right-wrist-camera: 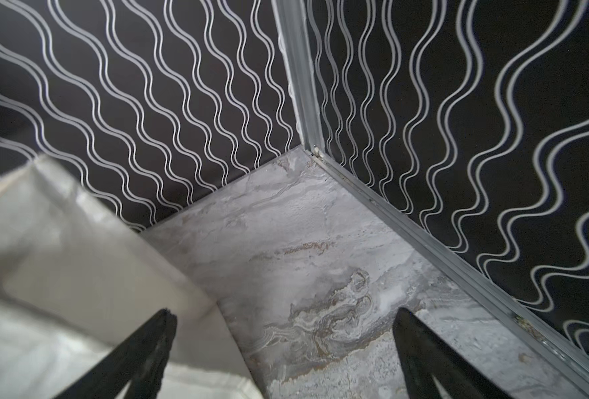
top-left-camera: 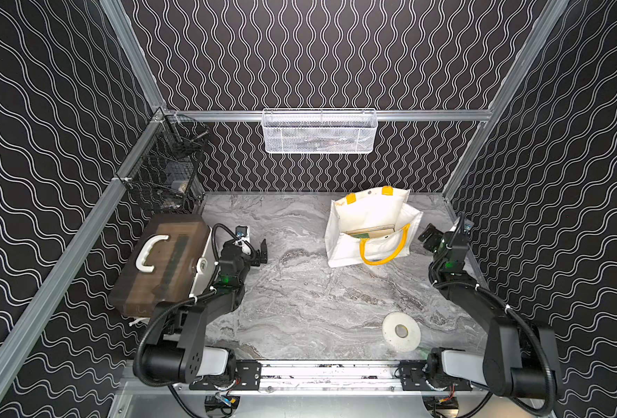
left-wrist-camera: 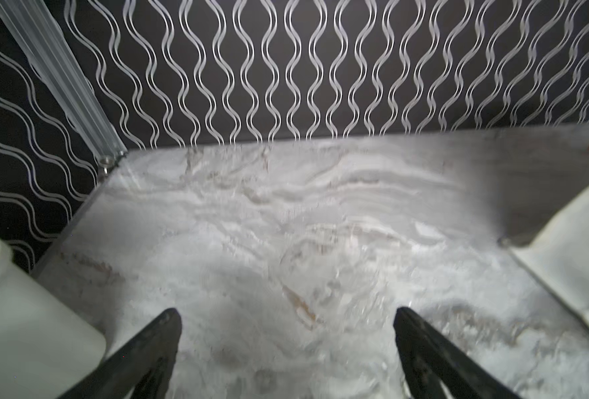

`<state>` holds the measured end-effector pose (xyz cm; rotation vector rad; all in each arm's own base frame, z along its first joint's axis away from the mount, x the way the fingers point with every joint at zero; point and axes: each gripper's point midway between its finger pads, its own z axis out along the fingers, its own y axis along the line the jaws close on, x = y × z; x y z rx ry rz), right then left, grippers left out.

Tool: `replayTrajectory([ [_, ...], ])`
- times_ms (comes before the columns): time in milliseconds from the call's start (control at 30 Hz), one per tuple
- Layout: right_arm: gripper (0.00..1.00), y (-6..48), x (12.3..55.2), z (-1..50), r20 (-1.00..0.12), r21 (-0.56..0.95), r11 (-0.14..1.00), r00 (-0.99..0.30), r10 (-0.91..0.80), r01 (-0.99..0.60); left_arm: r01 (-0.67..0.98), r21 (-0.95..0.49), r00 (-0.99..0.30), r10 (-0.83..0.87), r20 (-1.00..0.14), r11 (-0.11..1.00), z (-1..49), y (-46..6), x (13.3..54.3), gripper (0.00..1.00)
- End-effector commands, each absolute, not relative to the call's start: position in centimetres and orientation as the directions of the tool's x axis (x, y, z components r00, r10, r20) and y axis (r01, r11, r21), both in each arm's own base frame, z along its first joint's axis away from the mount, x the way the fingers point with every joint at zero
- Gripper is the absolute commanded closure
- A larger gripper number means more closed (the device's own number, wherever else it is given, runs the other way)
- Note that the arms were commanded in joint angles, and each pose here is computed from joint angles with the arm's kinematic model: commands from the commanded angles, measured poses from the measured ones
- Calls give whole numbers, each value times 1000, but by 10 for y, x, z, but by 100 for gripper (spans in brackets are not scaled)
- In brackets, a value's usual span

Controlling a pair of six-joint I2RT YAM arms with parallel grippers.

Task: Take out the folding fans from the tote bags
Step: Adjust the canvas bag at the center of the board.

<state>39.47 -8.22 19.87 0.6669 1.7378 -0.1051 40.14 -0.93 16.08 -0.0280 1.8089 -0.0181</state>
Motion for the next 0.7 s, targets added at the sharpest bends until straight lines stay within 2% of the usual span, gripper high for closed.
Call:
replayTrajectory([
  [0, 0, -97, 371, 181, -854, 300, 708, -151, 498, 640, -19, -148, -236, -148, -961, 989, 186, -17, 413, 0],
  [200, 0, -96, 363, 212, -841, 365, 686, -92, 533, 629, 92, -280, -232, -253, -939, 956, 248, -69, 454, 0],
  [367, 0, -85, 368, 229, -811, 393, 696, -131, 571, 602, 227, -342, -306, -266, -914, 912, 292, -121, 495, 0],
  [667, 0, -47, 388, 246, -784, 349, 786, -300, 544, 511, 415, -253, -391, -80, -917, 874, 321, -214, 535, 0],
])
